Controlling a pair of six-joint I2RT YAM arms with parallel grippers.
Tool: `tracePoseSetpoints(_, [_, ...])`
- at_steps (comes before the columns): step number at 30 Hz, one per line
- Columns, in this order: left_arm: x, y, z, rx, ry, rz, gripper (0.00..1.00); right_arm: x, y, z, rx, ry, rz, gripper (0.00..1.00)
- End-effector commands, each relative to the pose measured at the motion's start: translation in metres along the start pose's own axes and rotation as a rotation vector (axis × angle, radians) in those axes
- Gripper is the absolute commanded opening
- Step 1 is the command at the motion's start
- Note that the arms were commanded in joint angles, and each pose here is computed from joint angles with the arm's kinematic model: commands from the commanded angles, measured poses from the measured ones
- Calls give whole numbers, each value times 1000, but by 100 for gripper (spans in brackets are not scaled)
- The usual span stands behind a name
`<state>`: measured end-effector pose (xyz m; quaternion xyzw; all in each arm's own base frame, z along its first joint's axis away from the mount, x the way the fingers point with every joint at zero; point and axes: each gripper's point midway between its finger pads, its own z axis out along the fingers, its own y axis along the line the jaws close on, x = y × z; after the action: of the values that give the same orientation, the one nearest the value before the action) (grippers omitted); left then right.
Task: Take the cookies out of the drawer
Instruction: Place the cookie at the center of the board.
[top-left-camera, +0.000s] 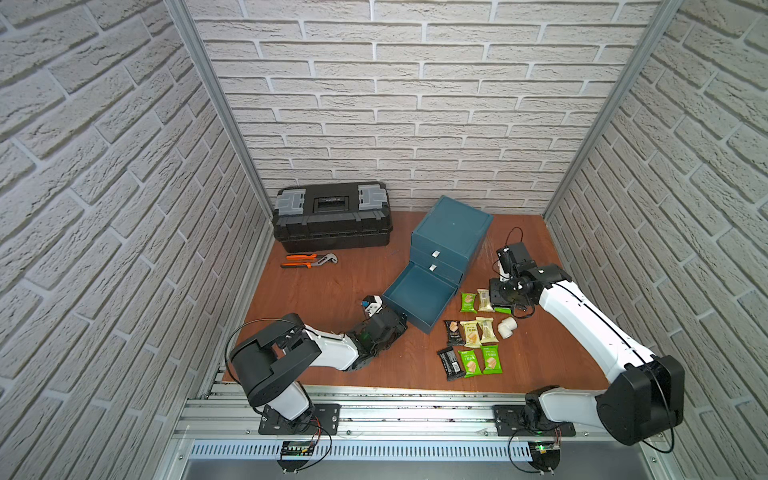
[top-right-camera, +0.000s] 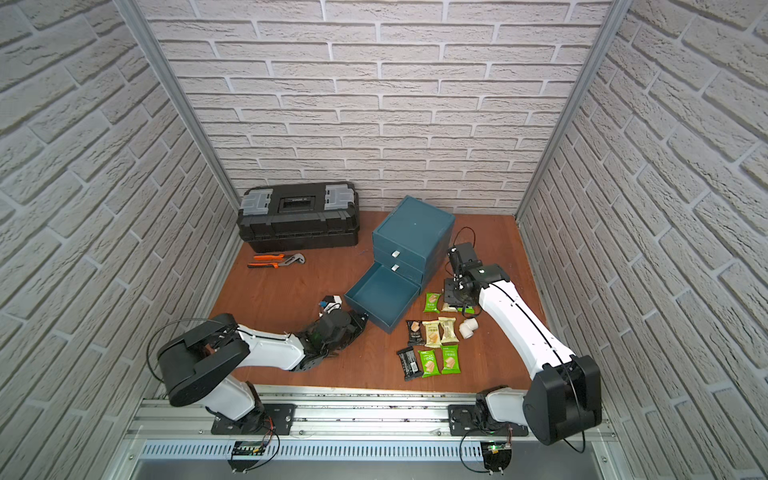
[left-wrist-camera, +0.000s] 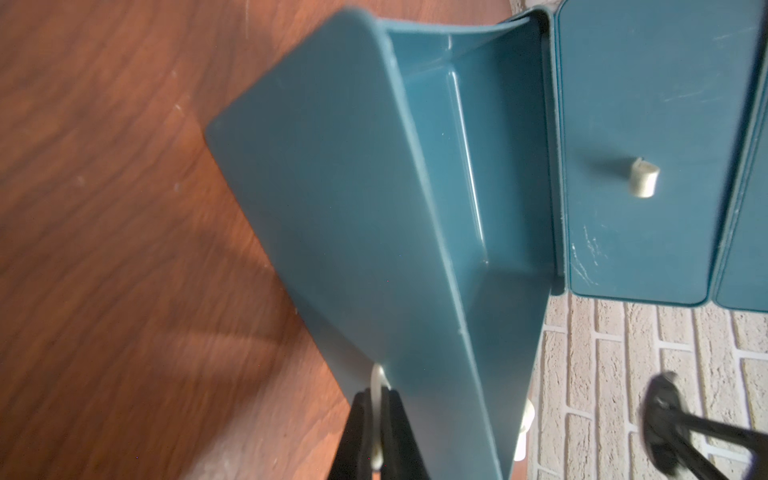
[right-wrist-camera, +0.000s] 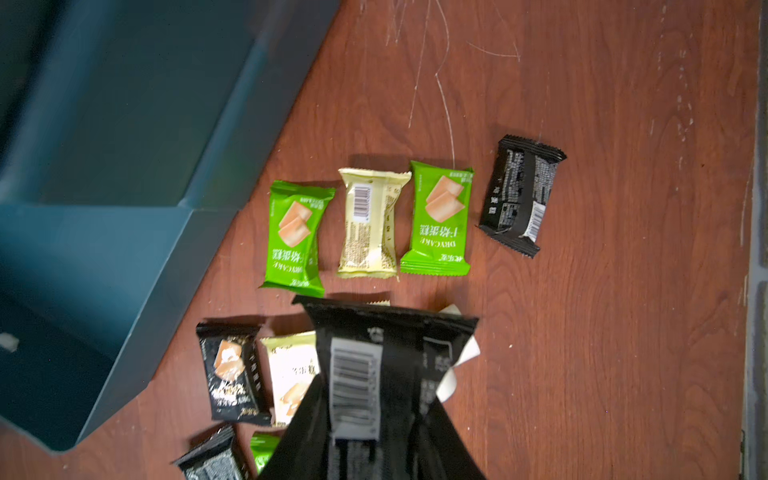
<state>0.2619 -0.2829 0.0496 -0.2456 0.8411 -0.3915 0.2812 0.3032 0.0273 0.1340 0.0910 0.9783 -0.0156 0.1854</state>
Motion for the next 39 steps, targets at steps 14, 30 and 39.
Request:
tracePoseSetpoints(14, [0,-5,7,7,9,20,0,-93,-42,102,40,58,62,21])
tracePoseSetpoints(30, [-1,-7,8,5,5,22,0,-97,-55,158,64,142,67,40])
tracePoseSetpoints(39, [-3,-13,10,9,0,24,0,-120,-52,96,17,7,77,60])
